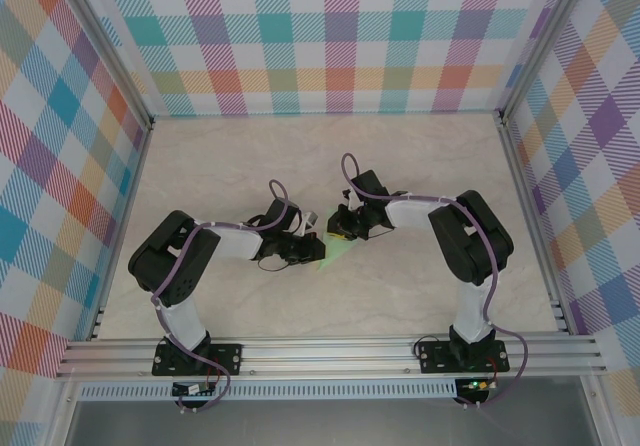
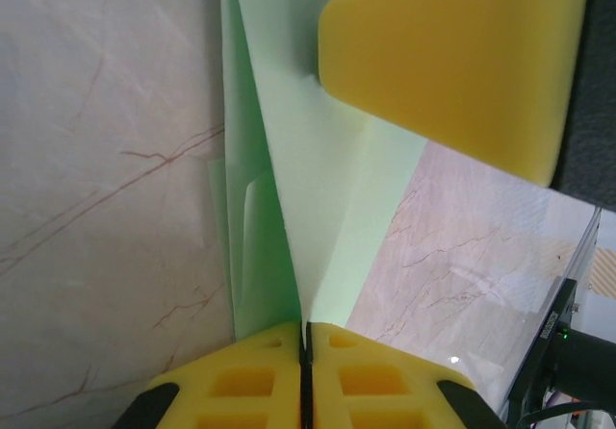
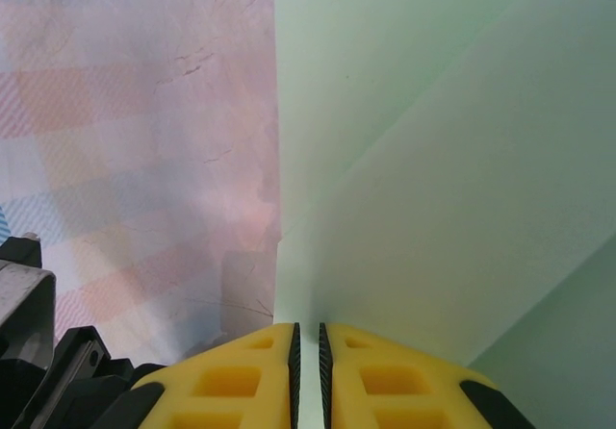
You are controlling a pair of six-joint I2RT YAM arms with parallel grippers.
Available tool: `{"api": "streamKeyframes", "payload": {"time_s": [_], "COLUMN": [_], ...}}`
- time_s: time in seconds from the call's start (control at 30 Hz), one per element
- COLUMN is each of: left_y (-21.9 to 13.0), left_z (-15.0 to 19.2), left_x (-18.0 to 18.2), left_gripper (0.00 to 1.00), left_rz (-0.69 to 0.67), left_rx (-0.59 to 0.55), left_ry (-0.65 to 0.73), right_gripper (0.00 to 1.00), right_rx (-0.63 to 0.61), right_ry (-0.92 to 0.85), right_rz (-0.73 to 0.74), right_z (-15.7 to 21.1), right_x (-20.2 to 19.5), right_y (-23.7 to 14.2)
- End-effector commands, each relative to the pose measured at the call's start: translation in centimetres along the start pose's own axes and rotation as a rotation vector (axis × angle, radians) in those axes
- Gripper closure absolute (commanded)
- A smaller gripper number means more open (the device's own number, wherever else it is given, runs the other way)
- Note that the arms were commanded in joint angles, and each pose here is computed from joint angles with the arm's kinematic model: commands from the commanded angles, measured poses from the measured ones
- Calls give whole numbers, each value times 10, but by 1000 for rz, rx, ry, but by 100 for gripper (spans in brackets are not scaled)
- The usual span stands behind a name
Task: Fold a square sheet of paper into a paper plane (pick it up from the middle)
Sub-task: Fourth fold the wing at the center of the table.
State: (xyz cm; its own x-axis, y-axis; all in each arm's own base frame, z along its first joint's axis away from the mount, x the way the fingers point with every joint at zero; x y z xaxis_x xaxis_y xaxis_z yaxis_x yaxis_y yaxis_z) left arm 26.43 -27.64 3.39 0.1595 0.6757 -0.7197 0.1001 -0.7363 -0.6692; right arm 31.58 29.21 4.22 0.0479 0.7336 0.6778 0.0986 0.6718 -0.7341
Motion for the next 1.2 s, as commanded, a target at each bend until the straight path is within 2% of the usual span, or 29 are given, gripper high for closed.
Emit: {"api": "streamKeyframes", "payload": {"time_s": [0.0,0.2,0.53,0.87,1.17], "left_y": [-2,-1,6,5,4], "left_z": [5,6,6,6,5], "left_x": [11,17,13,21,23], "left_gripper": [94,100,100,100,100], "left_rz": [-27,-27,22,12,17], "left_rx": [22,44,113,111,108], "left_ry": [-31,-81,-122,-177,-189], "right_gripper": [84,84,81,81,82], "right_rx": [-12,-33,-90,-4,4], "right_ry": [23,49,5,-14,9], "right_rz": [26,27,-48,-138,-73], "right_z": [0,-1,-6,3,-6], "right_x": [-10,-15,13,25,14], "right_y": [1,-5,-37,-20,-7]}}
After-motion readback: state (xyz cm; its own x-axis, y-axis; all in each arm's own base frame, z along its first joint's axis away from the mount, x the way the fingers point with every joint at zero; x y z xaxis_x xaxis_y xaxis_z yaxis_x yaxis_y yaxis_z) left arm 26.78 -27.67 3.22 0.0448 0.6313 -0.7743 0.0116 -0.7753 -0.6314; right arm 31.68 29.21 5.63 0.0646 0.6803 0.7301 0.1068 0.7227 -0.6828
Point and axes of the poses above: each hand's point on the last joint's axis, 136 mm out from that joint toward the fingers, its own y axis out along the fingers, its own x axis along the line the jaws close on, z = x × y, the point moved 2 cm from there along -y, back along the fingers, and after that the axes turned 1 degree about y, right-handed, at the moved point
